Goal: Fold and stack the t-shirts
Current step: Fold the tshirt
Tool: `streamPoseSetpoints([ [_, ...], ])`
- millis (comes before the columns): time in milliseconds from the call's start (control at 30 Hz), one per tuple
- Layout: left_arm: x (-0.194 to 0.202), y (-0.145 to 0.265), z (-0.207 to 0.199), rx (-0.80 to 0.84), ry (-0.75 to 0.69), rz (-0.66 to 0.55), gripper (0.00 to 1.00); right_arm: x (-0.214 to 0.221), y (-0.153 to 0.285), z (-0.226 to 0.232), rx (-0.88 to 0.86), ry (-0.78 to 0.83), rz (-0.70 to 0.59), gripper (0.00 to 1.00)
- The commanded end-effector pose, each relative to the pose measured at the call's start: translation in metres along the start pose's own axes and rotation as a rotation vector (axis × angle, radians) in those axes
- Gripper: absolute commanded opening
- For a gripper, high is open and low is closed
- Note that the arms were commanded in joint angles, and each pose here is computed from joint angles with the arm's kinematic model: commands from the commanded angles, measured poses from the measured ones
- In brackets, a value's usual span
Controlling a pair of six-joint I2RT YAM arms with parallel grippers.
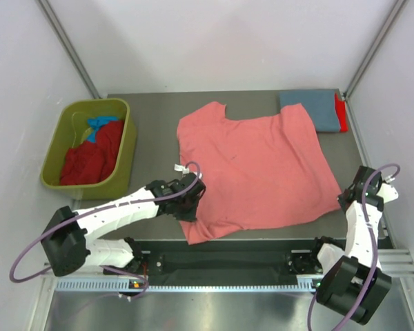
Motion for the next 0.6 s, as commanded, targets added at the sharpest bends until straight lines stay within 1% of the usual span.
streamPoseSetpoints([
  [0,-0.031,0.021,-0.008,-0.076,-0.032,-0.174,0.00,-0.016,0.003,0.006,-0.043,0.002,-0.059,0.00],
  [233,-0.044,0.034,-0.004,-0.108,-0.040,-0.200,0.00,-0.022,0.002,0.010,-0.045,-0.038,-0.078,0.00],
  [433,-0.062,0.049,-0.001,-0.096,-0.012,-0.247,0.00,-0.024,-0.011,0.012,0.032,-0.019,-0.029,0.00],
  [500,-0.064,0.050,0.000,-0.093,-0.004,-0.256,0.00,-0.027,-0.013,0.015,0.021,-0.017,-0.039,0.00],
  [567,-0.068,0.049,0.004,-0.098,0.006,-0.256,0.00,-0.030,-0.013,0.019,-0.024,-0.006,-0.049,0.00],
])
Point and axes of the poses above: each gripper's point midway between its finger pads, its own y axis back along the fingers, its own z axis along the line the jaws close on, x = y × z, the point moved 9 cm from there along y, back along the fingers, and after that the axes turned 9 degrees about y, right-handed, at the moved point
